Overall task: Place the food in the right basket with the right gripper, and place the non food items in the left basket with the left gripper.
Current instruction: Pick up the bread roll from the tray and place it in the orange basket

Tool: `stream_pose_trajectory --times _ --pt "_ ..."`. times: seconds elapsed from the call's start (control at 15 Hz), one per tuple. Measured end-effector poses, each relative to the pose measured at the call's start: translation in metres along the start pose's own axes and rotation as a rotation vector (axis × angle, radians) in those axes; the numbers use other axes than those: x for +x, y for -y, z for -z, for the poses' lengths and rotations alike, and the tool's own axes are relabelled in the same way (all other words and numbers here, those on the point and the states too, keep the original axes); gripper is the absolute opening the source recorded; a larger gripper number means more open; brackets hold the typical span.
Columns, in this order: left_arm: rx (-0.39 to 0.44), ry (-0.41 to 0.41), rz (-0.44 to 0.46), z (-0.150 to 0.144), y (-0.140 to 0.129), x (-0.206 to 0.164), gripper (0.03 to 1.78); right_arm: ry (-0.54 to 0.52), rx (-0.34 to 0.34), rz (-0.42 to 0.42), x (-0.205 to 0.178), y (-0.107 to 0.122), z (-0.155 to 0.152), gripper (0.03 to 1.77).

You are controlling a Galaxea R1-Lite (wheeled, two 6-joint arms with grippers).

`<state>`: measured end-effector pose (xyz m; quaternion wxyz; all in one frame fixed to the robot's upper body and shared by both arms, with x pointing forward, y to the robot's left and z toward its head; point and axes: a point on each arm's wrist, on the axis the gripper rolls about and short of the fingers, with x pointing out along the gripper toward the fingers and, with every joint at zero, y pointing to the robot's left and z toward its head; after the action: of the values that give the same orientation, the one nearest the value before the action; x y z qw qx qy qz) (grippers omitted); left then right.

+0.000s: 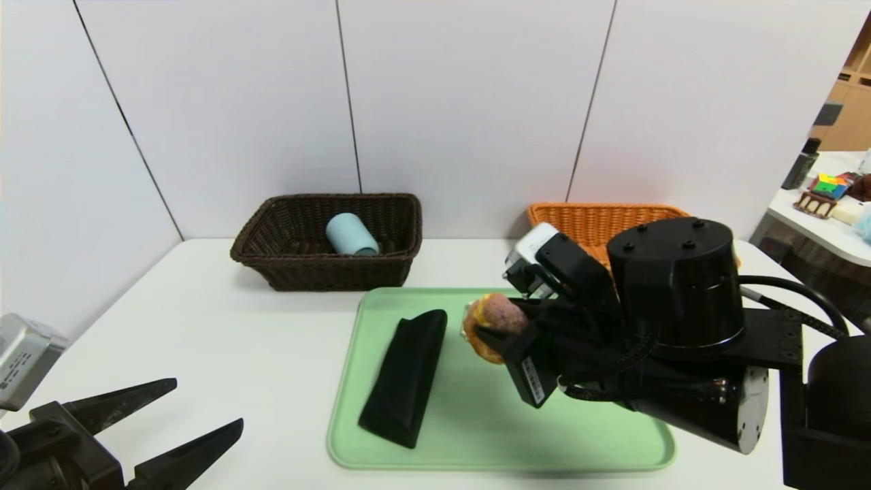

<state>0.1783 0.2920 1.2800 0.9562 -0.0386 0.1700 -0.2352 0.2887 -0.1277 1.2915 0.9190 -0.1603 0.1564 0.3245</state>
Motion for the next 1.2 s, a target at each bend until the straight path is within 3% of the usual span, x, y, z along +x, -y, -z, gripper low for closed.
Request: stream_pose_trajectory --times 0.27,0.53,1.2 --pt "-0.002 0.002 0.0 -0.001 0.0 0.0 1.69 0.092 -0.019 0.076 -0.013 0.016 -0.024 0.69" --pt "0.002 0.005 0.001 -0.002 0.0 0.0 1.69 0.158 -0.023 0.197 -0.02 0.052 -0.044 0.69" --pt "0.002 -0.001 -0.001 -0.002 0.0 0.002 1.69 0.14 0.004 0.435 -0.004 0.152 -0.042 0.67"
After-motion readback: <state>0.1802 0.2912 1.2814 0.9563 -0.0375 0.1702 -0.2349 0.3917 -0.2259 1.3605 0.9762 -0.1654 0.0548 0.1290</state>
